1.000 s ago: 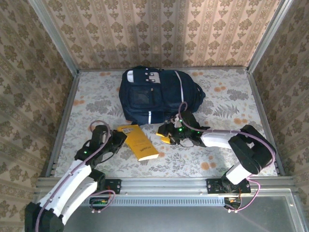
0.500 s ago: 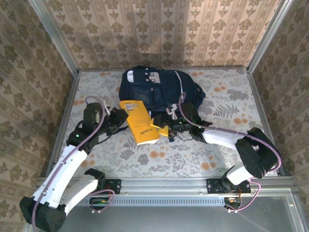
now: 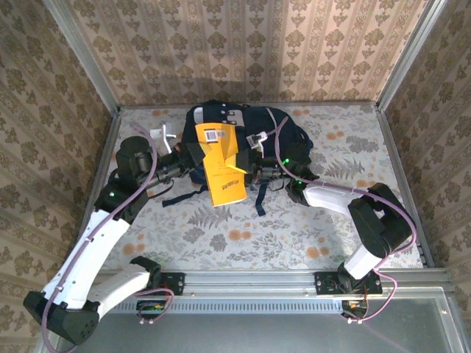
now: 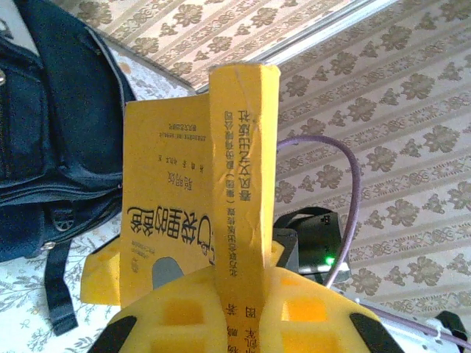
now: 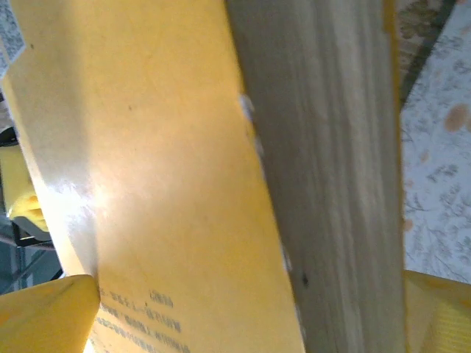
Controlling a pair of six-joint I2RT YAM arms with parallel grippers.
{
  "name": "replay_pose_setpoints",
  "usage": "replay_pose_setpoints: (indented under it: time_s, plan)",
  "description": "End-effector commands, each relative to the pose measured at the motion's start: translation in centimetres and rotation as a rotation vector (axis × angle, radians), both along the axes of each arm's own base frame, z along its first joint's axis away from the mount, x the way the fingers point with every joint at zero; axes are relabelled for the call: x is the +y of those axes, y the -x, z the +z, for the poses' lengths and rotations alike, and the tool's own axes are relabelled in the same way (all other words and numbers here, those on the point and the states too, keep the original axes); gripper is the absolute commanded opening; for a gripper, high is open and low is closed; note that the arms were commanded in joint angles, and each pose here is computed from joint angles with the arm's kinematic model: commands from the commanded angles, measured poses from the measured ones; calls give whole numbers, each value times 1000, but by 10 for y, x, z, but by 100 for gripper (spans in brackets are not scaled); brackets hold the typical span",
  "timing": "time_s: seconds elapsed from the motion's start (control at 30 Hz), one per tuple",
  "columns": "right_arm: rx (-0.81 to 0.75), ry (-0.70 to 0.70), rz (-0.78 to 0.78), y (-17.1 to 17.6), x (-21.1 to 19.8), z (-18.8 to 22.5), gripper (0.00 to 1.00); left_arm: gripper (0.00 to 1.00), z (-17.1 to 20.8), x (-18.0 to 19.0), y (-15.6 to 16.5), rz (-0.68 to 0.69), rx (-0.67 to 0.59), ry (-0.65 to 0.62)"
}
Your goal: Pack the student bag
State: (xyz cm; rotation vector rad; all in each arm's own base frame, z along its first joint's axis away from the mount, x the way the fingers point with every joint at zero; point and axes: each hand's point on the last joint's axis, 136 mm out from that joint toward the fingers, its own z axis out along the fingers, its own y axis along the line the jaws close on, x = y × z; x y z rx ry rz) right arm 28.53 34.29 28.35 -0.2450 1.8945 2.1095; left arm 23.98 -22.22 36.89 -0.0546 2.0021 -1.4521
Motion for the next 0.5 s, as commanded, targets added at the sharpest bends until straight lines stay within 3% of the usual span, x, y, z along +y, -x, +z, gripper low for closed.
replay_pose_setpoints:
  time_s: [0.0,0.2,0.33,0.47]
  plan:
    - [-48,-80,58,10,0,26,99,0,48,-10,16,-88,-154,63]
    - [-81,-53,13,18,-17,42,90,0,21,-10,7,-70,-109,3]
    - [-92,-17,-19,22,-27,47,67,0,9,-9,4,-64,-96,-13]
    - [-85,6,-60,20,-38,46,53,0,5,-8,2,-59,-88,-11]
